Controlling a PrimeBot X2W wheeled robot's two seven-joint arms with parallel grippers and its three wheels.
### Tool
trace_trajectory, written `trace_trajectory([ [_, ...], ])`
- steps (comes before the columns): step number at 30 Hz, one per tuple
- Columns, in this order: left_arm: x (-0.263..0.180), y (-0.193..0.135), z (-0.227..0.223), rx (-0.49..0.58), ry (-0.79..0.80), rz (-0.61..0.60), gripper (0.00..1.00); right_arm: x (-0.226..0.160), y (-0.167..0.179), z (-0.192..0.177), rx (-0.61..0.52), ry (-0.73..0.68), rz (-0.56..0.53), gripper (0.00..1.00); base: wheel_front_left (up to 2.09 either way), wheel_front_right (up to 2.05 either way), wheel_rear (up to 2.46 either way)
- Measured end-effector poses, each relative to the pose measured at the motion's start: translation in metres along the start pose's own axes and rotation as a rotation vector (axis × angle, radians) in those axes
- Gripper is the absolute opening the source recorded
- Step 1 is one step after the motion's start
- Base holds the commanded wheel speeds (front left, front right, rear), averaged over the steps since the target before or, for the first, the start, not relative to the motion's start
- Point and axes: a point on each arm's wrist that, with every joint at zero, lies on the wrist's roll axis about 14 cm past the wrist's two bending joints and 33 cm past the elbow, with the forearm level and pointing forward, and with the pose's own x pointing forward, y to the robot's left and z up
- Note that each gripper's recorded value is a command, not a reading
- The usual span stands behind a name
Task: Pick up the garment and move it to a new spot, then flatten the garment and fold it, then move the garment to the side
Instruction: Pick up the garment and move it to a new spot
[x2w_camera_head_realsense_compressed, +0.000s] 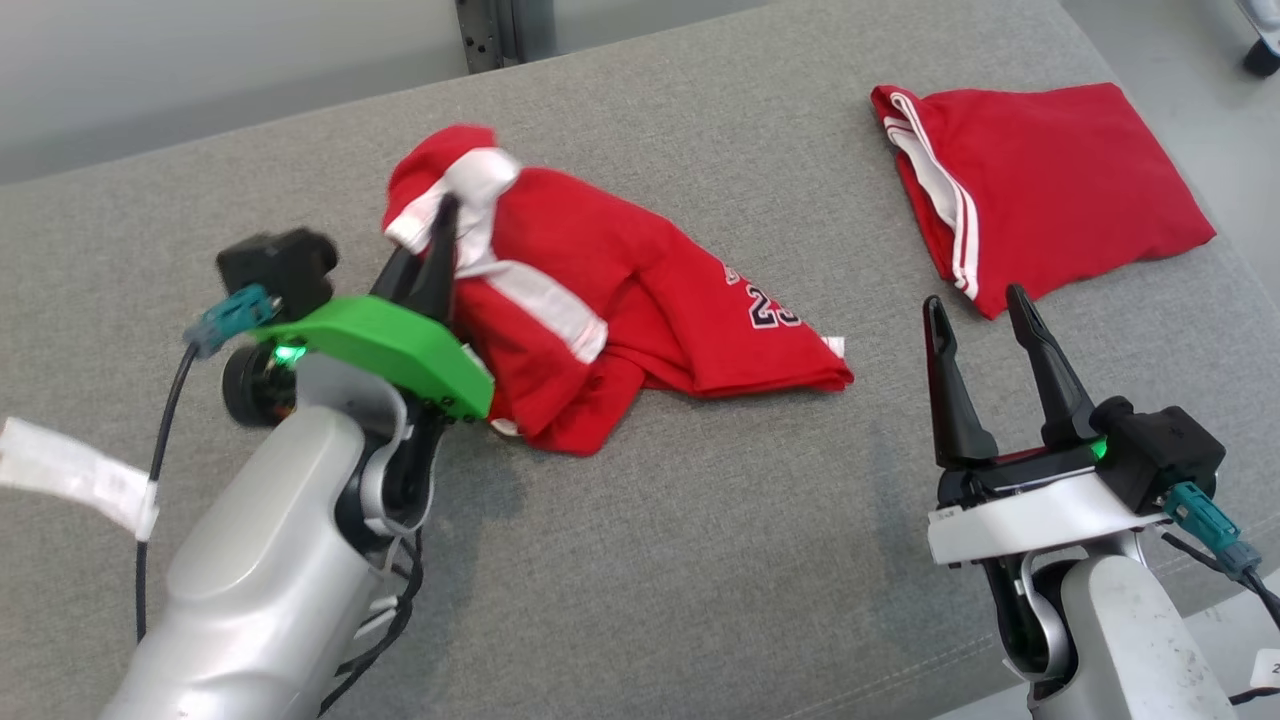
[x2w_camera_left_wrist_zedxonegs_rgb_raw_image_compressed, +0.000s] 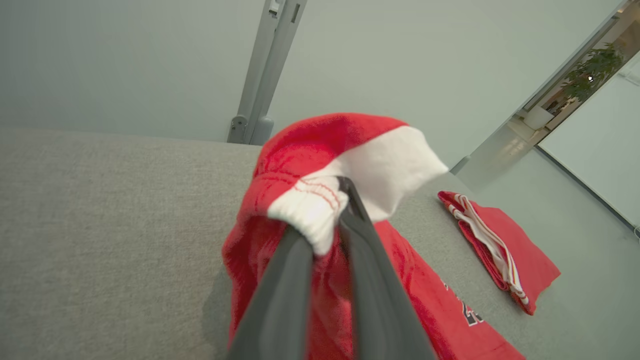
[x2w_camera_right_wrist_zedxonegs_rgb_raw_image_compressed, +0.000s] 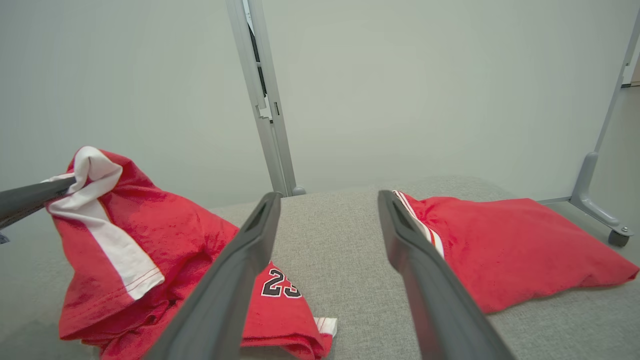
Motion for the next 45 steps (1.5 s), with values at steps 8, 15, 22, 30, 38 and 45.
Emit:
trace_trajectory([
  [8,-0.020,0.085,-0.049,-0.134,0.059,0.233,1.00,0.002,-0.004,-0.012,-0.004,0.034,-0.009,1.00,0.00,0.00,0.00],
  [15,-0.040,0.106,-0.044,-0.180,0.016,0.285,1.00,0.008,0.011,-0.012,-0.002,0.026,0.036,1.00,0.00,0.00,0.00],
  [22,-0.058,0.104,-0.013,-0.099,-0.081,0.261,1.00,0.011,0.029,-0.012,0.009,0.020,0.087,1.00,0.00,0.00,0.00],
  [30,-0.100,0.092,0.013,0.060,-0.188,0.256,1.00,0.008,0.051,-0.013,0.028,0.025,0.146,1.00,0.00,0.00,0.00],
  [38,-0.164,0.088,0.009,0.129,-0.248,0.346,1.00,-0.008,0.063,-0.024,0.046,0.069,0.176,1.00,0.00,0.00,0.00],
  [45,-0.214,0.093,0.004,0.143,-0.287,0.453,1.00,-0.022,0.070,-0.031,0.055,0.097,0.194,1.00,0.00,0.00,0.00],
])
